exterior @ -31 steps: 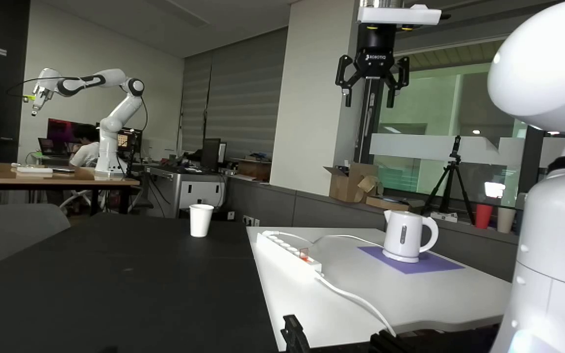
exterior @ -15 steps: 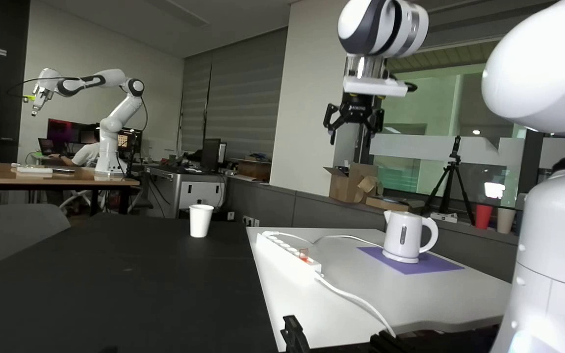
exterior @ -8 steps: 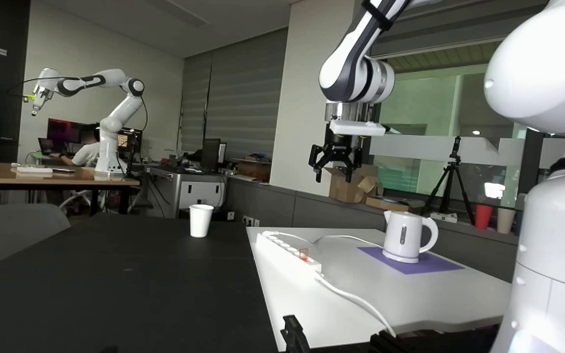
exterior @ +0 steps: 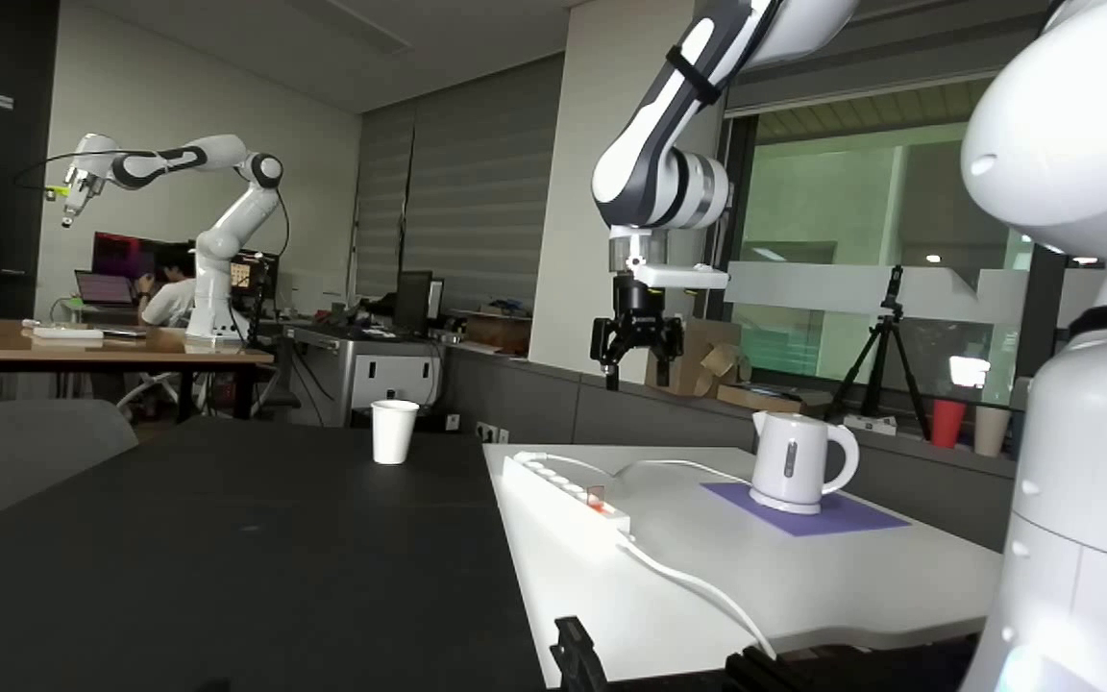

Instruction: Press the switch on the adapter

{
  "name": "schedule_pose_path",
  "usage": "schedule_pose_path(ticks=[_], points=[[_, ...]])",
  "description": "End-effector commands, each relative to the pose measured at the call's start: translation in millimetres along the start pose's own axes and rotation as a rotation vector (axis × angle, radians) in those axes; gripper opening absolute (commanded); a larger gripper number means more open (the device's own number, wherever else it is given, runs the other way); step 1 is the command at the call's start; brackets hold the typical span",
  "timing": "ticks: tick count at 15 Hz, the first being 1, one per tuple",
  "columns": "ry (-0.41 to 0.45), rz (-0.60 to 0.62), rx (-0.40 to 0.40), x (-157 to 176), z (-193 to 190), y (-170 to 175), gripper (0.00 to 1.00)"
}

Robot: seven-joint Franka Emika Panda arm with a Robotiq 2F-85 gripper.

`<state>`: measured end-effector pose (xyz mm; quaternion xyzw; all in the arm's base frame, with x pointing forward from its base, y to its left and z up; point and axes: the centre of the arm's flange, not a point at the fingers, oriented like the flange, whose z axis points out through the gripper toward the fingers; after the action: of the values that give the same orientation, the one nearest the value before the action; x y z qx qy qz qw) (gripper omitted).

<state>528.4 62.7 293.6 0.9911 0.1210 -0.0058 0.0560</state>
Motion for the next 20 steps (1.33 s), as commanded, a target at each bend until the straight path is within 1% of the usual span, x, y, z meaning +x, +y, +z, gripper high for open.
schedule_pose_path(ticks=[1, 11, 12, 15, 16, 18, 19, 20], points=[[-0.003, -0.002, -0.002, 0.2, 0.2, 0.4, 1.0], [-0.004, -0.004, -0.004, 1.2, -1.2, 1.1, 1.0], [-0.007, -0.004, 0.0, 4.9, 5.2, 2.4, 1.0], [0.016, -0.028, -0.003, 14.5, 27.2, 5.6, 1.0], [0.018, -0.045, 0.019, 16.4, 35.2, 6.8, 1.0], [0.035, -0.074, 0.029, 18.8, 51.5, 8.8, 1.0], [0.036, -0.087, 0.039, 19.5, 58.6, 9.5, 0.75], [0.048, -0.103, 0.049, 19.4, 65.1, 9.8, 0.72]])
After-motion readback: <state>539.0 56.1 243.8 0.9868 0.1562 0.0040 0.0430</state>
